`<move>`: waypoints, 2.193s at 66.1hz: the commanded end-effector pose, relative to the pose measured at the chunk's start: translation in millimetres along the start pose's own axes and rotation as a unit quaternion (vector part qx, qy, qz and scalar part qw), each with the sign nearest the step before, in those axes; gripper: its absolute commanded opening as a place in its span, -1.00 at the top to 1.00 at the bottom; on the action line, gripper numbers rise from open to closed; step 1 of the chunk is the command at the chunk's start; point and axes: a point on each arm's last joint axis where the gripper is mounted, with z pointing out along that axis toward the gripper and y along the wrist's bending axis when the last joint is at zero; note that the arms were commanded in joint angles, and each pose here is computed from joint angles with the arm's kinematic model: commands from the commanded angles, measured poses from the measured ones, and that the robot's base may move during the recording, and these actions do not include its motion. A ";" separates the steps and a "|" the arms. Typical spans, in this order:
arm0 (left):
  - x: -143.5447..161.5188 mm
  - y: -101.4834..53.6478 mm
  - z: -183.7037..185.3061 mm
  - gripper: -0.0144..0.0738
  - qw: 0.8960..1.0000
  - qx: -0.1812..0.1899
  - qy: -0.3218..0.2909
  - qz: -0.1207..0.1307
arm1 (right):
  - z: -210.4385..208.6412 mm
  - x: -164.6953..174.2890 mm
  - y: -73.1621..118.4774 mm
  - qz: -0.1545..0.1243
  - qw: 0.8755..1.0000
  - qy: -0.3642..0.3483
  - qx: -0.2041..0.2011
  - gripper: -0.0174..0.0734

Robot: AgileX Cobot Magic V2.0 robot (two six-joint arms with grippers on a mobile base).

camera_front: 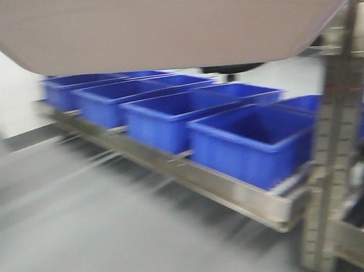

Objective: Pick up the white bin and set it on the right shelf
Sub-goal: 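Hold the bin with both grippers while turning toward the blue-bin shelves, then raise the bin with both grippers above the metal shelf edge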

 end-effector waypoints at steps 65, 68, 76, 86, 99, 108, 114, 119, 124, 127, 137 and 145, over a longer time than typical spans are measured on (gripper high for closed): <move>-10.1 -25.9 -6.0 0.11 0.996 0.089 -0.028 -0.015 | -10.4 -6.3 41.9 0.013 0.987 -0.011 -0.158 -0.45; -10.1 -25.9 -6.0 0.11 0.996 0.089 -0.028 -0.015 | -10.4 -6.3 41.9 0.013 0.987 -0.011 -0.158 -0.45; -10.1 -25.9 -6.0 0.11 0.996 0.089 -0.028 -0.015 | -10.4 -6.3 41.9 0.013 0.987 -0.011 -0.158 -0.45; -10.1 -25.9 -6.0 0.11 0.996 0.089 -0.028 -0.015 | -10.4 -6.3 41.9 0.013 0.987 -0.011 -0.158 -0.45; -10.1 -25.9 -6.0 0.11 0.996 0.089 -0.028 -0.015 | -10.4 -6.2 42.0 0.013 0.987 -0.011 -0.158 -0.45; -10.1 -25.9 -6.0 0.11 0.996 0.089 -0.028 -0.015 | -10.4 -6.2 42.0 0.013 0.987 -0.011 -0.158 -0.45; -10.1 -25.9 -6.0 0.11 0.996 0.089 -0.028 -0.015 | -10.4 -6.2 42.0 0.013 0.987 -0.011 -0.158 -0.45; -10.1 -25.9 -6.0 0.11 0.996 0.089 -0.028 -0.015 | -10.4 -6.2 42.0 0.013 0.987 -0.011 -0.158 -0.45; -10.1 -25.9 -6.0 0.11 0.996 0.089 -0.028 -0.015 | -10.4 -6.2 42.0 0.013 0.987 -0.011 -0.158 -0.45; -10.1 -25.9 -6.0 0.11 0.996 0.089 -0.028 -0.015 | -10.4 -6.2 42.0 0.013 0.987 -0.011 -0.158 -0.45; -10.1 -25.9 -6.0 0.11 0.996 0.089 -0.028 -0.015 | -10.4 -6.2 42.0 0.013 0.987 -0.011 -0.158 -0.45; -10.1 -25.9 -6.0 0.11 0.996 0.089 -0.028 -0.015 | -10.4 -6.2 42.0 0.013 0.987 -0.011 -0.158 -0.45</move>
